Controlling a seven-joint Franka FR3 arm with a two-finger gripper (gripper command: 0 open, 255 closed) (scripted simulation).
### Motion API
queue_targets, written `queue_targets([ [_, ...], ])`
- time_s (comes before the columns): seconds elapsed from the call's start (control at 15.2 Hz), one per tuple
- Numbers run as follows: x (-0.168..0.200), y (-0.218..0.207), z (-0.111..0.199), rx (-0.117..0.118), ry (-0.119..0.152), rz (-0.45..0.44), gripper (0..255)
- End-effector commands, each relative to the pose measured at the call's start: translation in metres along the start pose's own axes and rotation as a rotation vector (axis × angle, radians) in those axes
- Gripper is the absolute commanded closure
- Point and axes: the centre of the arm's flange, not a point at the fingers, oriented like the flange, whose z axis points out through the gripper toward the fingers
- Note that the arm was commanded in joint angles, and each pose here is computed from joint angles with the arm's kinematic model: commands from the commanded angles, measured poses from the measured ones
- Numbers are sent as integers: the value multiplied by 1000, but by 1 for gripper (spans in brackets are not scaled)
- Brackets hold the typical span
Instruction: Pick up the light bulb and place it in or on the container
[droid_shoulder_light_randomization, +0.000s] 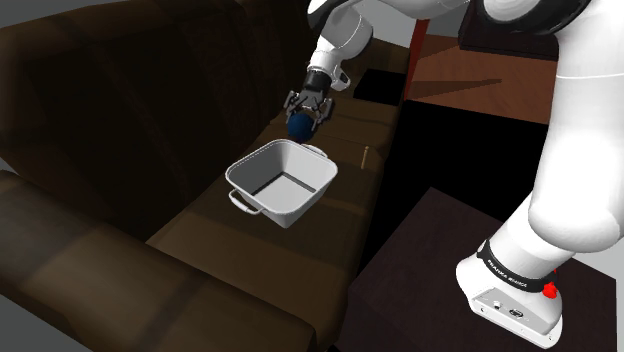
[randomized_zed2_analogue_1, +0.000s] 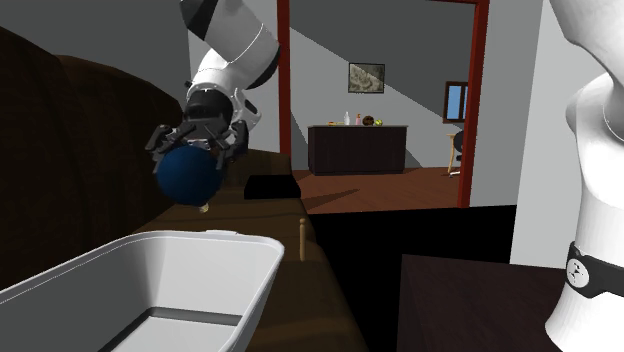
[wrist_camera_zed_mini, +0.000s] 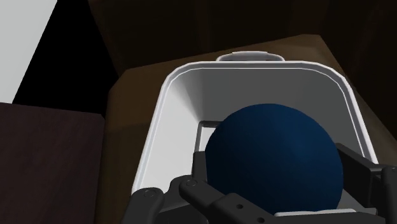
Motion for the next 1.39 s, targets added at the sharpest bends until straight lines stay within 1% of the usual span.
queue_targets([
  [0.0,-15,-5,19,1,1,0,255],
  [0.26,-46,-13,57,1,1,0,255],
  [1.06,2,-17,98,1,1,0,255],
  [1.32,2,-17,98,1,1,0,255],
])
